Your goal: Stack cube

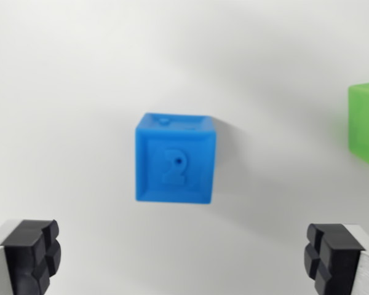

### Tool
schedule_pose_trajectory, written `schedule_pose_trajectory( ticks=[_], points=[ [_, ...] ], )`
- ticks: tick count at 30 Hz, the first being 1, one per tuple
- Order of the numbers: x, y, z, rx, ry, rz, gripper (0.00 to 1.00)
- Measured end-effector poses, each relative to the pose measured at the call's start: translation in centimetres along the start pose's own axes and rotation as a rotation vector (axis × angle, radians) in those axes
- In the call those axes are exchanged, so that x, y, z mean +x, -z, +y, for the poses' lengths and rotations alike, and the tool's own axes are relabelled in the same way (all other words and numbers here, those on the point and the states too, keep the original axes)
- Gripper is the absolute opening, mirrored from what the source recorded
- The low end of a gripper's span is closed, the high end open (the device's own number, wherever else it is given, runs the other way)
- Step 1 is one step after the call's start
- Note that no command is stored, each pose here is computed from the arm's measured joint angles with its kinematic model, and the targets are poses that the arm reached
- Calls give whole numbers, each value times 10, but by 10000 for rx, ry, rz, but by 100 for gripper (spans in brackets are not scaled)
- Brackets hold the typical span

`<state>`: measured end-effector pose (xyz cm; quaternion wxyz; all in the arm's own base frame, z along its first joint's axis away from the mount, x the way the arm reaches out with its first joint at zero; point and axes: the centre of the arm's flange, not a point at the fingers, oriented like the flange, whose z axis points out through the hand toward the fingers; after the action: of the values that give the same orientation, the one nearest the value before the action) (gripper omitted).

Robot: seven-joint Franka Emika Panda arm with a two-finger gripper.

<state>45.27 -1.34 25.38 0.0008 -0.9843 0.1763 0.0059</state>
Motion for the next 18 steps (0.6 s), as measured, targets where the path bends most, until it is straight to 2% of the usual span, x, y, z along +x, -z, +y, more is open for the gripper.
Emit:
schedule_pose_trajectory(
  ticks=[1, 2, 5, 8, 13, 16, 17, 18],
  points=[
    [-3, -3, 1, 7, 143, 27, 100],
    [-6, -7, 2, 8, 284, 38, 100],
    [-12, -15, 4, 7, 531, 57, 100],
    [-12, -27, 3, 9, 587, 88, 100],
    [-12, -53, 4, -25, 614, 30, 100],
    [-12, -66, 4, -32, 626, 31, 100],
    [-12, -70, 3, -29, 630, 49, 100],
    [-12, -73, 3, -30, 634, 50, 100]
  ],
)
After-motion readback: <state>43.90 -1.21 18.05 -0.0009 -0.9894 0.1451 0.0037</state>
